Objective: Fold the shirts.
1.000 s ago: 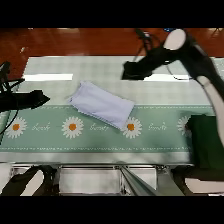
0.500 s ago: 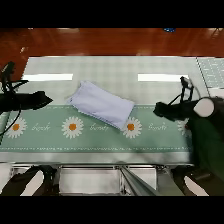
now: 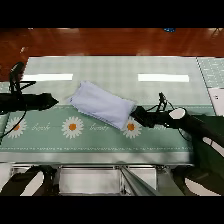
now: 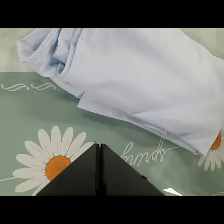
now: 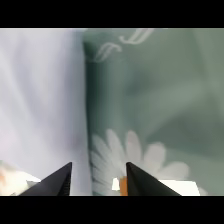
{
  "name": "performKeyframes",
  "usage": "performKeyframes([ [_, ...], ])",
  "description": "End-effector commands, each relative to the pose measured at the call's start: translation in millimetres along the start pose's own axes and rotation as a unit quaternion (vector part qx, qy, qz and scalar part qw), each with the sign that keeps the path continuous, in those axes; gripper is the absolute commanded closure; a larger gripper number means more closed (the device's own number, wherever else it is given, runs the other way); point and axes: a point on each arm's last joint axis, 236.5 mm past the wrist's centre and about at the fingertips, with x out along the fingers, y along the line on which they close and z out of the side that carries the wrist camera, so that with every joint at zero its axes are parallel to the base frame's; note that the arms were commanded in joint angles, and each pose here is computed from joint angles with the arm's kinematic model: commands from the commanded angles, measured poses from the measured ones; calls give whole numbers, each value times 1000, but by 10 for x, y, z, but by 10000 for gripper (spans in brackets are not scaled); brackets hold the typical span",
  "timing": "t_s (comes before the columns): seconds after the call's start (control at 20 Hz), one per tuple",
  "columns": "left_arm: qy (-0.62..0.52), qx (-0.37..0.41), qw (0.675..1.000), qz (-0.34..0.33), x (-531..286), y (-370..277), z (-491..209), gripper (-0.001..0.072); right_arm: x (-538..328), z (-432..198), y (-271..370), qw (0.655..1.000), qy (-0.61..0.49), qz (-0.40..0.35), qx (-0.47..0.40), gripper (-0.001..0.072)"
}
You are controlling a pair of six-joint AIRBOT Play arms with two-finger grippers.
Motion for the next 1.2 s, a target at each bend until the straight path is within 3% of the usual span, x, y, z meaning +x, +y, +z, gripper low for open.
performKeyframes([
  [0.0,3,5,1000,0,12,-18,-14,683,233,73,270,999,6,44,15,295],
  [0.45,2,4,1000,0,12,-17,-10,683,787,-64,614,995,87,51,-10,319],
  [0.5,2,5,1000,0,12,-17,-10,683,844,-95,743,993,95,60,-24,403],
  [0.55,2,4,1000,0,12,-17,-10,683,876,-128,893,991,101,72,-57,604],
  [0.6,2,5,1000,0,12,-17,-10,683,882,-146,1076,986,102,90,-99,691],
  [0.85,2,5,1000,0,13,-16,-9,684,511,62,1967,961,99,134,-219,692],
  [1.15,22,-7,1000,1,110,46,-176,683,-619,946,2827,942,-7,117,-314,692],
])
